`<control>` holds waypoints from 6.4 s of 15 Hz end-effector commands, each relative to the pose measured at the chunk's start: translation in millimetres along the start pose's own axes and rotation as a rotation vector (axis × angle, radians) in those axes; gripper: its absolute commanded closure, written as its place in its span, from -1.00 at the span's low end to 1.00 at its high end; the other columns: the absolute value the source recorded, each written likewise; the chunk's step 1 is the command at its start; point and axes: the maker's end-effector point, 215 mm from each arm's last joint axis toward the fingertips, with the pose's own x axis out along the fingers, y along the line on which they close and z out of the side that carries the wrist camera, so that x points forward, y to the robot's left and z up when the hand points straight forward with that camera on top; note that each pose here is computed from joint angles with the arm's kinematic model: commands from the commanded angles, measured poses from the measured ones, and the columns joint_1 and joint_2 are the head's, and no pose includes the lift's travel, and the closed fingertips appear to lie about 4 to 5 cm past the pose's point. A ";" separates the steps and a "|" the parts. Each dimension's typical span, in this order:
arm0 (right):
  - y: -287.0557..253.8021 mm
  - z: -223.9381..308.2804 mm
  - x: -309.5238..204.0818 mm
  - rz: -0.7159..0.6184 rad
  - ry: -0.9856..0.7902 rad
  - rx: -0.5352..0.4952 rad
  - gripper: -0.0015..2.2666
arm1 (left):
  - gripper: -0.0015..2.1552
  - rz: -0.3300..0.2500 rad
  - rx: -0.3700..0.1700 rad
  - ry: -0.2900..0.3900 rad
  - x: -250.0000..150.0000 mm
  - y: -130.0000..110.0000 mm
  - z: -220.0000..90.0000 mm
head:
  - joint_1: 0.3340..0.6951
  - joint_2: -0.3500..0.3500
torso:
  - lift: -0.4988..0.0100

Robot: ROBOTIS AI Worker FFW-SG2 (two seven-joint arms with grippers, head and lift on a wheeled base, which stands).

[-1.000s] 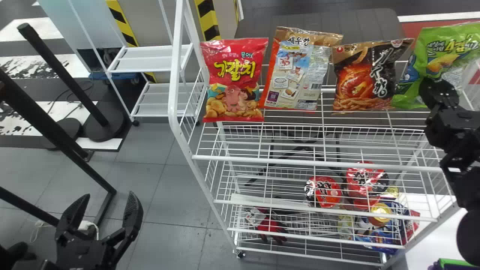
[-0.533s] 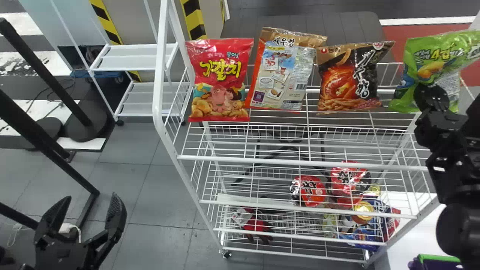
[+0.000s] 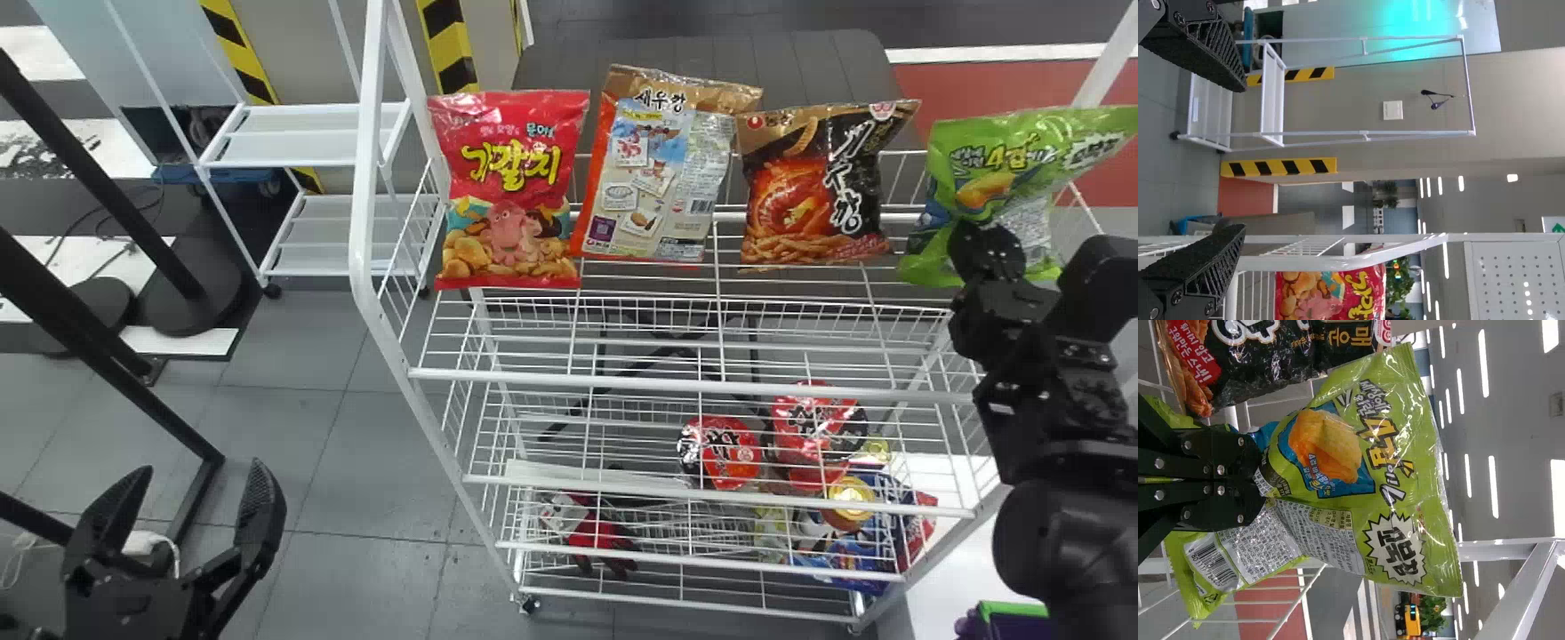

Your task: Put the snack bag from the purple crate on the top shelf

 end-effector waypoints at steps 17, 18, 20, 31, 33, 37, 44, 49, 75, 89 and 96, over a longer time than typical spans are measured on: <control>18.4 1.5 4.8 0.031 -0.010 0.038 -0.85 | -0.93 0.011 0.000 -0.001 2.8 10.1 -0.9 | 1.00 0.44 | 0.96; 19.8 2.3 2.2 0.035 -0.014 0.034 -0.85 | -0.93 0.011 0.000 -0.002 3.1 9.8 -0.2 | 1.00 0.44 | 0.96; 25.6 8.6 -7.4 0.046 -0.031 0.019 -0.85 | -0.93 0.009 -0.004 -0.009 3.4 7.6 3.2 | 1.00 0.45 | 0.96; 77.2 -24.9 -124.5 0.139 0.130 -0.143 -0.86 | -0.92 0.018 -0.014 -0.018 -5.4 13.2 13.3 | 1.00 0.70 | 0.96; 84.9 -11.8 -149.3 0.159 0.079 -0.122 -0.86 | -0.92 0.007 -0.012 -0.021 -6.9 10.7 17.7 | 1.00 0.81 | 0.96; 89.3 0.4 -195.2 0.180 0.011 -0.065 -0.86 | -0.93 -0.010 -0.011 -0.012 -11.8 2.1 22.1 | 1.00 0.92 | 0.96; 102.0 -8.2 -231.2 0.201 0.046 -0.044 -0.85 | -0.93 -0.016 -0.017 0.024 -12.1 -11.5 20.8 | 1.00 0.95 | 0.96; 107.0 -4.5 -245.5 0.224 0.047 -0.058 -0.85 | -0.93 -0.015 -0.027 0.012 -14.0 -19.7 27.6 | 1.00 1.00 | 0.96; 107.5 -11.0 -272.6 0.259 0.086 -0.088 -0.85 | -0.93 -0.020 -0.035 -0.001 -25.0 -32.3 42.6 | 1.00 1.00 | 0.96; 111.2 -8.0 -271.6 0.268 0.103 -0.095 -0.85 | -0.93 -0.013 -0.037 0.002 -19.1 -28.4 44.8 | 1.00 1.00 | 0.96; 114.6 -2.0 -269.7 0.272 0.111 -0.097 -0.85 | -0.93 -0.018 -0.041 -0.015 -18.4 -29.7 56.1 | 1.00 1.00 | 0.96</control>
